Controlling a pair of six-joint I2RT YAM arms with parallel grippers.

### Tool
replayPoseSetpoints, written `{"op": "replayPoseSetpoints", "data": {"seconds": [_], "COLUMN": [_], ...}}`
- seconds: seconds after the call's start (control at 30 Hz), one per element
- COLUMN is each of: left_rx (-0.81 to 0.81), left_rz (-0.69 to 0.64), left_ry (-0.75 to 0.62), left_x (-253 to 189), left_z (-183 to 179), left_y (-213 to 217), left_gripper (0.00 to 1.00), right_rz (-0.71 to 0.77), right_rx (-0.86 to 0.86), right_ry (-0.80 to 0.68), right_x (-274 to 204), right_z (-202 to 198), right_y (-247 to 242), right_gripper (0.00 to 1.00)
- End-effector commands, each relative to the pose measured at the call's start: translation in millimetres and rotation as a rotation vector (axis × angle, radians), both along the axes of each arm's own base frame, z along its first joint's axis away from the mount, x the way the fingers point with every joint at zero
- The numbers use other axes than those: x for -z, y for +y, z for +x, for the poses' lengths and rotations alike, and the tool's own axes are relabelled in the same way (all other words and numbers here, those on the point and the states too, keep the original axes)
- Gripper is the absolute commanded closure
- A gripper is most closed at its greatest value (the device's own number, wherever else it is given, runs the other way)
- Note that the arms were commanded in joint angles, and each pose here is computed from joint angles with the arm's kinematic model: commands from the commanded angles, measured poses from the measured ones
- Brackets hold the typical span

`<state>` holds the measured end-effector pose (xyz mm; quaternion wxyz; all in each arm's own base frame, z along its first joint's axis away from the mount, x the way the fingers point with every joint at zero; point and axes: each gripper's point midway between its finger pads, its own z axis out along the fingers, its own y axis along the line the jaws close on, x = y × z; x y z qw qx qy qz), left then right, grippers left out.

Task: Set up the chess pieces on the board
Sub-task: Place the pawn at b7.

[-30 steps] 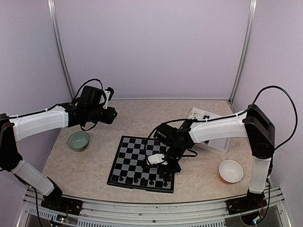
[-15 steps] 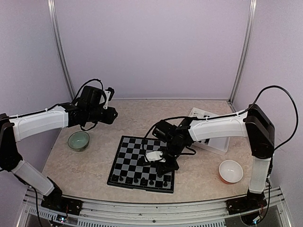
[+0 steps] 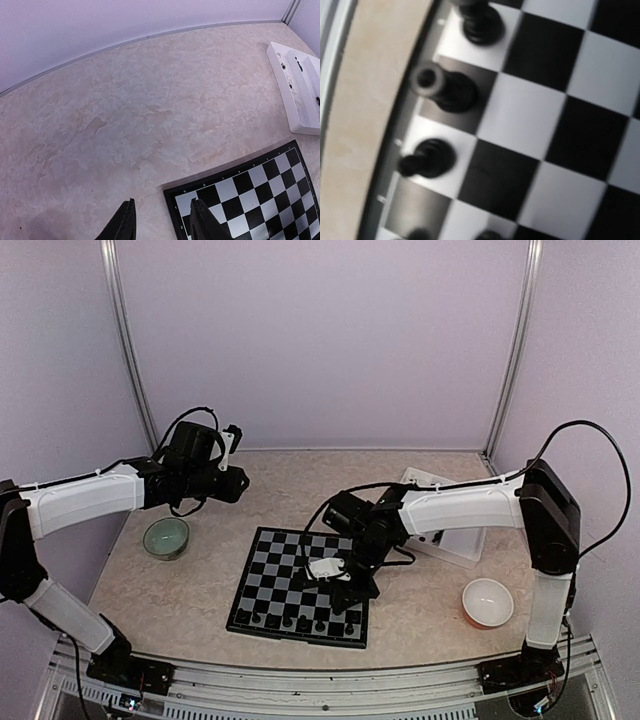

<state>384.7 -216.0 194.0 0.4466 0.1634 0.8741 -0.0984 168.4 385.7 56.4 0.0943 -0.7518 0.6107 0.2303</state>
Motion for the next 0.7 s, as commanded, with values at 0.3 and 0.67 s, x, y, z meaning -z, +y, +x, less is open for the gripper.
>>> {"op": "replayPoseSetpoints", "data": {"seconds": [0.3,0.67], "left_rx": [0.018,0.03], "left_rz": [-0.028,-0.027], "left_ry": [-0.025,-0.016], "left_x": [-10,-8], "left_z": [-4,-6], "left_y": [-4,-8], "left_gripper": [0.62,0.62], "right_rz": [-0.009,0.0], "right_rx": [0.101,0.044], "right_ry": [-0.05,0.029], "right_x": [6,0], "right_z": [38,14], "right_y": [4,-2], "right_gripper": [0.91,0.87]}}
